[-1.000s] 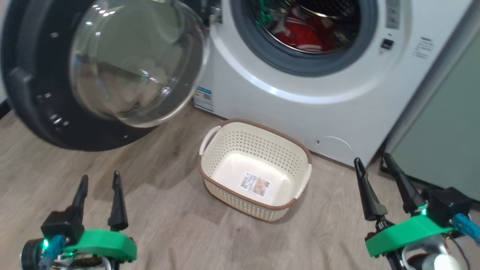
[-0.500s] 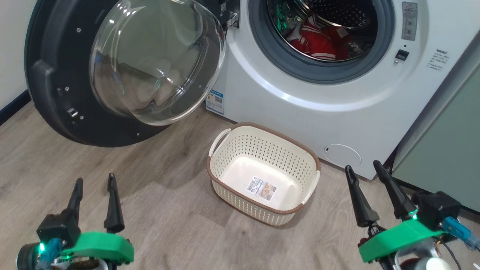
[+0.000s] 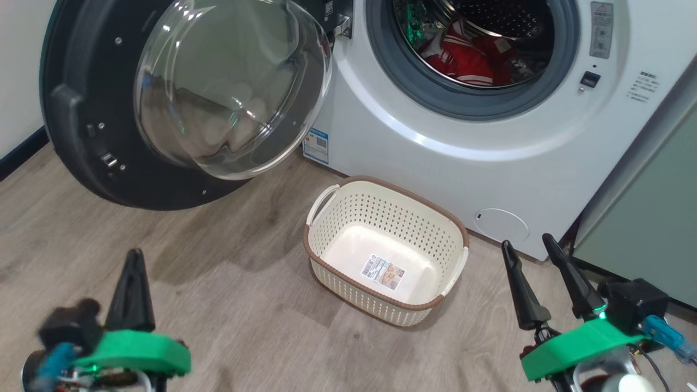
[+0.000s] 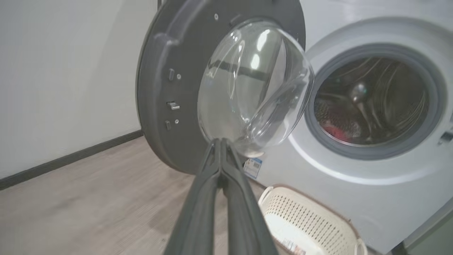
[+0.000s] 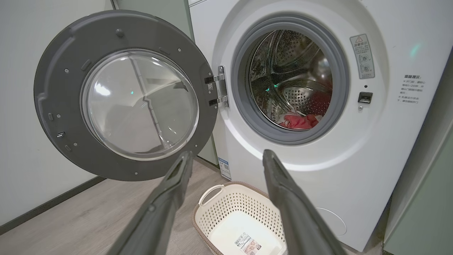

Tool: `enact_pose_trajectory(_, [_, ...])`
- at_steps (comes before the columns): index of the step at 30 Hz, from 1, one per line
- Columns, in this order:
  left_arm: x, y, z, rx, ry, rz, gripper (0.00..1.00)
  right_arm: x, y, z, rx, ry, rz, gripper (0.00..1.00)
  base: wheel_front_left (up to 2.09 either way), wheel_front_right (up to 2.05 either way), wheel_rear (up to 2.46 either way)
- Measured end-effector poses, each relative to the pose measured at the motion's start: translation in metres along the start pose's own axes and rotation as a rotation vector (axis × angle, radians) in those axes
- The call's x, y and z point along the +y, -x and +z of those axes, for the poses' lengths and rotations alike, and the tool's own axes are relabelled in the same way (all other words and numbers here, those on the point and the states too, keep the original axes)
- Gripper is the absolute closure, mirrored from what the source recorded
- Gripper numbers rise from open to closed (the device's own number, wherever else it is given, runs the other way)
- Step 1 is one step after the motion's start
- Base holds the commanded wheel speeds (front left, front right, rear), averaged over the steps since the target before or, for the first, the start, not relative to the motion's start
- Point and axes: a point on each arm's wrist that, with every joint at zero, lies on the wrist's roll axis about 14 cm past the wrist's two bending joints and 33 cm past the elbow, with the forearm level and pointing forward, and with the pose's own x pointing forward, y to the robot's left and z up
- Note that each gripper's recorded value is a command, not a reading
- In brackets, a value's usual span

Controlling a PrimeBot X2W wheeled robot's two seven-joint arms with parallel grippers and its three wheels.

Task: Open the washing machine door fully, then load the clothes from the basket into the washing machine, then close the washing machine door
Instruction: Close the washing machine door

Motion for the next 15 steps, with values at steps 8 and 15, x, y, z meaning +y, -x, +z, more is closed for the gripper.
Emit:
enact_pose_trajectory(8, [0.004,-0.021,0.075,-0.222,0.412,-0.021,1.00,0.000,-0.005,-0.003,0.005,-0.008,0.006,0.00,0.00,0.00,0.00])
enact_pose_trajectory(15, [0.031,-0.059,0.195,-0.546,0.738,-0.129,1.00,-0.007,-0.012,-0.007,0.012,-0.018,0.000,0.00,0.00,0.00,0.00])
